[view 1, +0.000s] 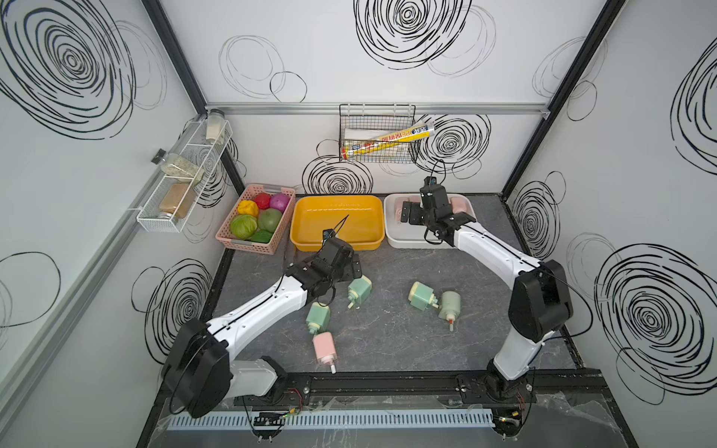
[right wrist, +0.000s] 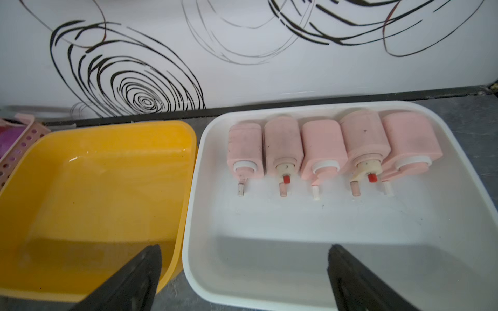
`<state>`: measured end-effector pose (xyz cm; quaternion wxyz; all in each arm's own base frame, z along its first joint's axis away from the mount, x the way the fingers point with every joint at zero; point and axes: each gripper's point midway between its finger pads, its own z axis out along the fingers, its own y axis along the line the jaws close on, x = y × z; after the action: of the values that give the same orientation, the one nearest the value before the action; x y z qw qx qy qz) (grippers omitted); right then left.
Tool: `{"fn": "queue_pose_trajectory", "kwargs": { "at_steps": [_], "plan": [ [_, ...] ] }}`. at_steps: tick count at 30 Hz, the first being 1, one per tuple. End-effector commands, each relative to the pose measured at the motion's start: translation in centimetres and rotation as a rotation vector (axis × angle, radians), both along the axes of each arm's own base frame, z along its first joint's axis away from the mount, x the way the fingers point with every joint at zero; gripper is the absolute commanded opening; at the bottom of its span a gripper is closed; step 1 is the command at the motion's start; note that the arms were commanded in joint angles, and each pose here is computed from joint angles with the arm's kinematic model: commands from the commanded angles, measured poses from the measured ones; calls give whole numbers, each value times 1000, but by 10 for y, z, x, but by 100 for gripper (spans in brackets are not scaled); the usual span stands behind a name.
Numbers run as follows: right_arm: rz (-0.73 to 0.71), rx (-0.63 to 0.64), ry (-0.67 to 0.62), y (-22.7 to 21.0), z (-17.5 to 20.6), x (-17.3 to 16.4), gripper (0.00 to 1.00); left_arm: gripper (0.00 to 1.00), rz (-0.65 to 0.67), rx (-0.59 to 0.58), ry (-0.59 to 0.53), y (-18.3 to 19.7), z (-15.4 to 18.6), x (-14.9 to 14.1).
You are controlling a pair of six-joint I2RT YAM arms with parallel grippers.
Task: Place the pencil sharpeners by color into the storage box
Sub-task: Place the pencil sharpener in the storage box, then pick up the pencil sharpener from the center of the board.
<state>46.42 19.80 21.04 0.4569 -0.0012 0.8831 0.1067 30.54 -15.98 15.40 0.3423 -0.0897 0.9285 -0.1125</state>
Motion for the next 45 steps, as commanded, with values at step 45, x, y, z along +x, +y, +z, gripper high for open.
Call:
{"fn": "queue_pose_trajectory", "kwargs": {
  "at_steps": [45],
  "plan": [
    [777,57,-1,248,-82,-352,99,99,576,62,64,172,36,-69]
  ]
}}
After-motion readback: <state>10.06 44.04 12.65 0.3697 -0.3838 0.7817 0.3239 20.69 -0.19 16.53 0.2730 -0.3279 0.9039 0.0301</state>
